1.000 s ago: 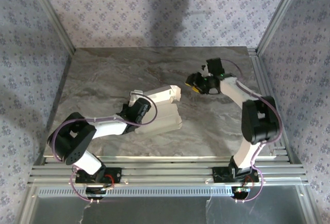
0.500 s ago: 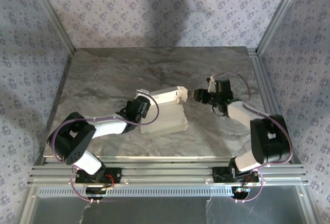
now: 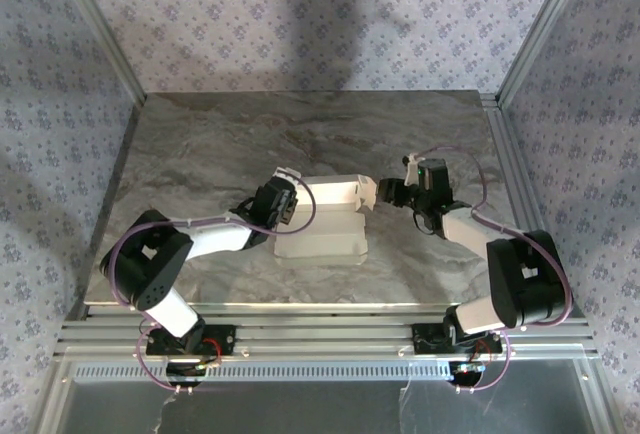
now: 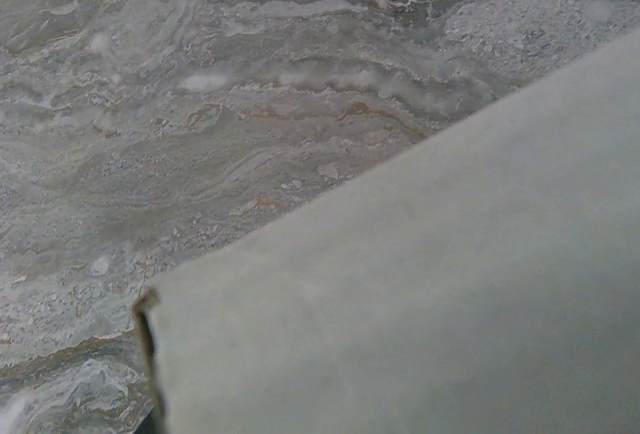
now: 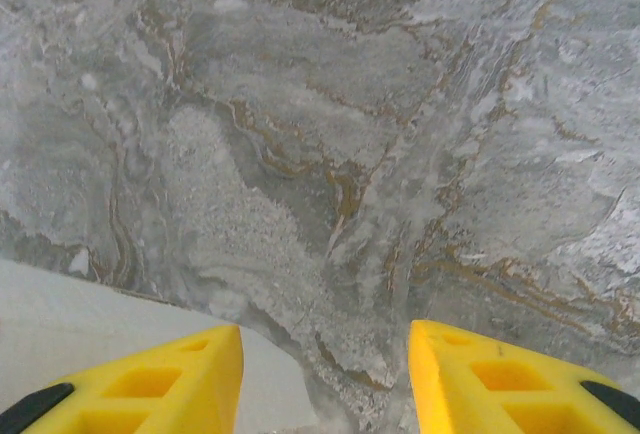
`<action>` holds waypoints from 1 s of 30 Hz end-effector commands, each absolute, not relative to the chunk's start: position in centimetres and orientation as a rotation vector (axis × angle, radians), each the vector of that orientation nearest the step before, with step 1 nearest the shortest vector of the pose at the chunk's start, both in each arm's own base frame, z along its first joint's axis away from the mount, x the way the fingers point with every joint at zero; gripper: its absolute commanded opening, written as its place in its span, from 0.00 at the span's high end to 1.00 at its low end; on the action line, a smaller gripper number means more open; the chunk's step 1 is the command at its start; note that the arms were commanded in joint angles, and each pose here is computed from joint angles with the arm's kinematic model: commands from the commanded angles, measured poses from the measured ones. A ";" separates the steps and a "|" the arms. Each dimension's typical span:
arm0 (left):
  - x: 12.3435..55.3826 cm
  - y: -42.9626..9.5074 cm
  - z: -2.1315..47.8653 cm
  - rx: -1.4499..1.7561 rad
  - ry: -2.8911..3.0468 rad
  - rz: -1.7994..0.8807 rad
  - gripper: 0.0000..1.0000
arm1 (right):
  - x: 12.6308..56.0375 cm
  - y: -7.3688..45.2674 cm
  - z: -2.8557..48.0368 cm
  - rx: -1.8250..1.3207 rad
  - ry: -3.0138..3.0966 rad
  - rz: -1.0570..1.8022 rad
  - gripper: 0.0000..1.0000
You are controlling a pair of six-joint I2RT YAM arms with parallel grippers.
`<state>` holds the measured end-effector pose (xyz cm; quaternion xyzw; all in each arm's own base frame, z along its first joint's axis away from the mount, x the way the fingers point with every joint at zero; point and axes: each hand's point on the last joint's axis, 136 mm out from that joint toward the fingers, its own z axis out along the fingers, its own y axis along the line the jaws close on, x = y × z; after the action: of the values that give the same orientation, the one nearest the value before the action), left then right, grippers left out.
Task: Fold the paper box
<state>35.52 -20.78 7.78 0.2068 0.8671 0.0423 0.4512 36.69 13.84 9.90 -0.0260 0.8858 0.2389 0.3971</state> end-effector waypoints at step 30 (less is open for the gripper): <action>35.0 -20.6 4.7 0.669 2.239 0.191 1.00 | 34.5 19.3 10.4 -0.560 2.215 0.540 0.51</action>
<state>36.48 -21.34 7.79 0.2144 0.8666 0.0475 0.4480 34.90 18.65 9.70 -0.1897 0.8748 0.2176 0.3890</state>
